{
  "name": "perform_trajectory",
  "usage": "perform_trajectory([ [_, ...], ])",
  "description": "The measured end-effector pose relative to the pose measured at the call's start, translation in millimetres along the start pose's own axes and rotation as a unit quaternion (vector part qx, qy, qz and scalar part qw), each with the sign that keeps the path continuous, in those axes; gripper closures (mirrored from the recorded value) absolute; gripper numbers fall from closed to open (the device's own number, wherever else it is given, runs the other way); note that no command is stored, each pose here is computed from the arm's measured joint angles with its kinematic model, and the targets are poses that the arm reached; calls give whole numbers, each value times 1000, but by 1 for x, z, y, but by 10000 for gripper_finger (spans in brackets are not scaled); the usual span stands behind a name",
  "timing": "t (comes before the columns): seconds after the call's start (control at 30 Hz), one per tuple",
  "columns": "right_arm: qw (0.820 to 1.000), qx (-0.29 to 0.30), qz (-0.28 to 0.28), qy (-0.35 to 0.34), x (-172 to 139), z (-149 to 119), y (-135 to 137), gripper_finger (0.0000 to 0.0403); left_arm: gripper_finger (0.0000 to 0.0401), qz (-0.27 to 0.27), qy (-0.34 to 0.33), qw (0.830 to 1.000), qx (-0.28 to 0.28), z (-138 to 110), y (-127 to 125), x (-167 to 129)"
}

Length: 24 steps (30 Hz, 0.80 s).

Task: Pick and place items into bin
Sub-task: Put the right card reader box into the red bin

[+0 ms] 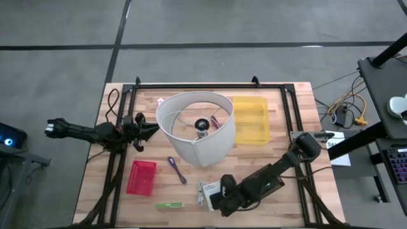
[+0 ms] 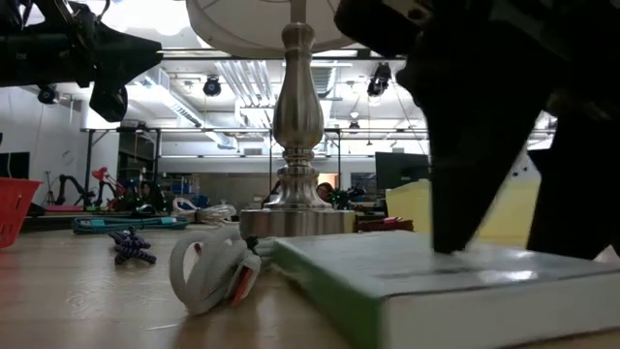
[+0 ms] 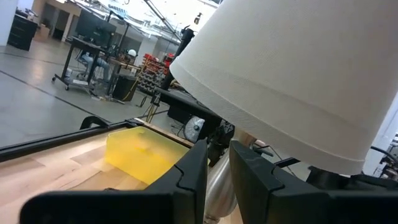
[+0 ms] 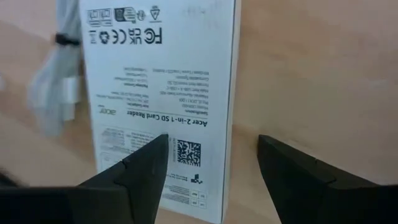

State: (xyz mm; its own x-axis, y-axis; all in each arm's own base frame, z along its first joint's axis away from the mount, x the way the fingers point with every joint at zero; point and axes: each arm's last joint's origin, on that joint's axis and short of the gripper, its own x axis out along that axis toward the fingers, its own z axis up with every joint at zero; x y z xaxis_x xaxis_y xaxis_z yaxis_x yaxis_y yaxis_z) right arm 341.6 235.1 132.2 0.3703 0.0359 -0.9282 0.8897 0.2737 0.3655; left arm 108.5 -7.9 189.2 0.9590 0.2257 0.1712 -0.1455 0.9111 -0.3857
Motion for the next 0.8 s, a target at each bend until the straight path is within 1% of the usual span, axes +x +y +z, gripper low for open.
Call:
perform_trajectory([
  [0.13, 999, 20, 42, 20, 10, -1, -3, 175, 349, 0, -1, 1000, -2, 0, 0, 0],
  [0.27, 997, 43, 61, 36, 17, -1, -7, 191, 349, -1, -2, 1000, -2, 0, 0, 0],
  [0.37, 997, 46, 59, 38, 17, -1, -8, 208, 349, -1, -2, 1000, -3, 0, 0, 0],
  [0.53, 997, 23, 62, 39, 13, -2, -4, 238, 349, -1, -3, 1000, -4, 1, 0, 0],
  [0.7, 997, 36, 57, 39, 14, -2, -5, 274, 349, -1, -2, 1000, -4, 0, 0, 0],
  [0.8, 997, 43, 51, 37, 14, -2, -6, 302, 349, -1, -3, 1000, -4, 1, 0, 0],
])
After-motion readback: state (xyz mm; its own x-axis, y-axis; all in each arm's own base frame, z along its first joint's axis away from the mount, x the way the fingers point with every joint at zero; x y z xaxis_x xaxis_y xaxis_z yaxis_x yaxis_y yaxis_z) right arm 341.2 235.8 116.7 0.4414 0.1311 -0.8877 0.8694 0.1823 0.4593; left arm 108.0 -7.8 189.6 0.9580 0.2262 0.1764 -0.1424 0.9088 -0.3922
